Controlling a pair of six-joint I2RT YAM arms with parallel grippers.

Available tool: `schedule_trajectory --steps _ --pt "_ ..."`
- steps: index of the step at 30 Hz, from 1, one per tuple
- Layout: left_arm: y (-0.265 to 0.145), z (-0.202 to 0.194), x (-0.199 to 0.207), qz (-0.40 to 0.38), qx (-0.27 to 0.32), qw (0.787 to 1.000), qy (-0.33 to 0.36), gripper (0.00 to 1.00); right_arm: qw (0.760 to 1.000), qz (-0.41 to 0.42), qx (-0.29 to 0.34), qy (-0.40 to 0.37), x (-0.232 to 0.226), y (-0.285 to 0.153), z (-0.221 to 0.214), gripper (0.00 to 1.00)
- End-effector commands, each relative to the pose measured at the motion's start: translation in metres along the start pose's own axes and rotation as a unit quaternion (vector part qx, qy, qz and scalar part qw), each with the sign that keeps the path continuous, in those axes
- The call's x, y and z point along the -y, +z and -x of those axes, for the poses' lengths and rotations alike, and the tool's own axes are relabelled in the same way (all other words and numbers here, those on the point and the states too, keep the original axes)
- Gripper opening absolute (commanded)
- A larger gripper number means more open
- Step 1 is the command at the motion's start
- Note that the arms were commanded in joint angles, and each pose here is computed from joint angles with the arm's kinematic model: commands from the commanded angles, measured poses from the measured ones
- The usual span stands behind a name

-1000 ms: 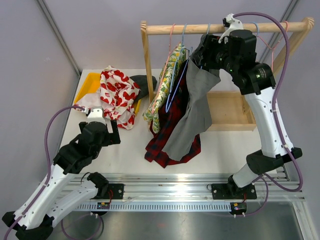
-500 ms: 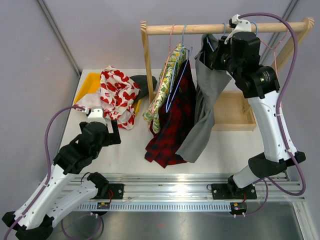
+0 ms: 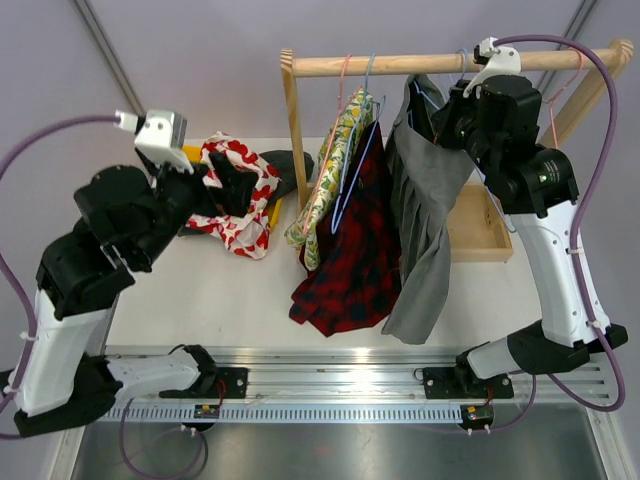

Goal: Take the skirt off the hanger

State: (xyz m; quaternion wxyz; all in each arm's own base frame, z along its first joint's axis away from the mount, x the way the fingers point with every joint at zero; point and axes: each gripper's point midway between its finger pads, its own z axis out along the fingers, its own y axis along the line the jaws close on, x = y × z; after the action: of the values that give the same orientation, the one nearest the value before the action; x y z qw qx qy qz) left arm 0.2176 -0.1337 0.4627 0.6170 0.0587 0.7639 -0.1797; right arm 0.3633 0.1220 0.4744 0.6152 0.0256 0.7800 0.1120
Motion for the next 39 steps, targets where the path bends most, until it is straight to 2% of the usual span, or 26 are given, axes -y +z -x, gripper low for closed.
schedule_trajectory --steps 1,5,8,13,16,22,27,29,30,32,33,36,39 --pt "0.005 0.041 0.057 -0.103 0.023 0.994 0.043 0.99 0.998 0.01 0.053 0.016 0.002 -0.035 0.03 0.0" --pt "0.012 0.068 0.127 -0.203 0.048 0.977 0.049 0.99 0.998 0.012 0.059 0.018 0.003 -0.041 0.032 0.0" --pt "0.021 0.062 0.182 -0.283 0.047 0.957 0.044 0.99 0.998 0.014 0.061 0.018 0.003 -0.045 0.035 0.0" --pt "0.029 0.025 0.265 -0.366 0.023 0.929 0.056 0.99 0.998 0.013 0.06 0.012 0.003 -0.045 0.036 0.0" --pt "0.036 0.002 0.301 -0.396 0.004 0.916 0.06 0.99 0.998 0.016 0.061 0.013 0.002 -0.044 0.036 0.0" --pt "0.048 -0.036 0.334 -0.418 -0.032 0.907 0.039 0.99 0.997 0.018 0.067 0.017 0.002 -0.047 0.039 0.0" --pt "0.064 -0.077 0.343 -0.409 -0.067 0.909 0.044 0.97 0.997 0.018 0.071 0.018 0.002 -0.048 0.041 0.0" --pt "0.069 -0.086 0.343 -0.404 -0.076 0.911 0.045 0.85 0.997 0.017 0.072 0.019 0.003 -0.048 0.041 0.0" --pt "0.073 -0.096 0.344 -0.401 -0.086 0.91 0.05 0.72 0.997 0.017 0.072 0.019 0.003 -0.049 0.041 0.0" --pt "0.073 -0.104 0.345 -0.4 -0.097 0.91 0.049 0.53 0.997 0.015 0.074 0.019 0.003 -0.048 0.041 0.0" --pt "0.075 -0.11 0.345 -0.397 -0.105 0.91 0.05 0.28 0.997 0.013 0.073 0.018 0.004 -0.048 0.041 0.0" --pt "0.073 -0.117 0.343 -0.391 -0.113 0.912 0.048 0.02 0.997 0.005 0.078 0.017 0.007 -0.047 0.043 0.0" --pt "0.062 -0.123 0.343 -0.393 -0.111 0.912 0.047 0.0 0.996 -0.004 0.084 0.015 0.009 -0.045 0.045 0.0"
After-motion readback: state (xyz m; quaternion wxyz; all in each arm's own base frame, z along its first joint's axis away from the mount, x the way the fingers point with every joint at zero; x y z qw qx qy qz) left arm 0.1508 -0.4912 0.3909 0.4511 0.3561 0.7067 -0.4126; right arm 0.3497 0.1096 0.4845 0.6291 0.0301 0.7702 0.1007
